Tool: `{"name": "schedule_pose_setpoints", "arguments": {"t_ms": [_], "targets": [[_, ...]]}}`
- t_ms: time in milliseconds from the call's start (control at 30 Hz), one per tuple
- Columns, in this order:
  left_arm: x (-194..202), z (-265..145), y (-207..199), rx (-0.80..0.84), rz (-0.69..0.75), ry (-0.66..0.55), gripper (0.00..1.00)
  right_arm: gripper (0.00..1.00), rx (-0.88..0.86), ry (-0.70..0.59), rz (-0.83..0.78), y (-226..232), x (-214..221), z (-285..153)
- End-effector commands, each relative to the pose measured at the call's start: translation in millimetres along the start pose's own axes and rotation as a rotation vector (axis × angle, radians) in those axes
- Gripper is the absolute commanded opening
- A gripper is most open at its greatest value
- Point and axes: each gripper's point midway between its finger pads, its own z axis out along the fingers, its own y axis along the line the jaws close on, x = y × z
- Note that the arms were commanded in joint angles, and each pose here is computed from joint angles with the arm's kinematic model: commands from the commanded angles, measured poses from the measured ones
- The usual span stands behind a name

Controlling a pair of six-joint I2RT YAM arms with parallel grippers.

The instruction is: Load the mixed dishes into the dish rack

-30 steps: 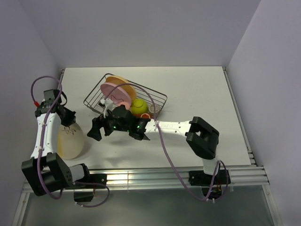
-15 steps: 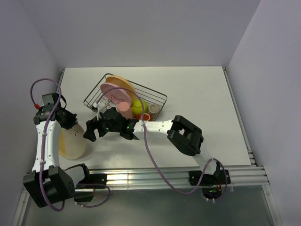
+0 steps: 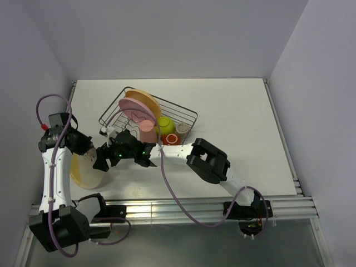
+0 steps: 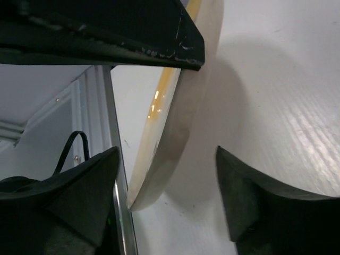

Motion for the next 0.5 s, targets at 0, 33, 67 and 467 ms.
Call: {"name": "schedule_pose_setpoints", "arguments": {"t_ms": [0,33,67,467], "targets": [[-2.8,-14.5,-13.7,0.082,0.013,-0.023,0.00,0.76,-0.110,-0.055,-0.011,26.5,-21.6,10.4],[-2.1,-14.9,-13.3,0.084,0.015,-0.023,0.00,0.74,-0.117,-0.053,-0.001,27.2,-20.1,10.8],[-1.7,-15.4,-13.8,0.088,0.018,-0.023,0.00,0.67,-0.124,-0.060,0.002,28.7,-21.4,10.7],[6.5,-12.7,-13.2,0.112,0.032,0.000,0.00,0.00,-0.127,-0.035,0.012,28.6,-11.9,4.0]]}}
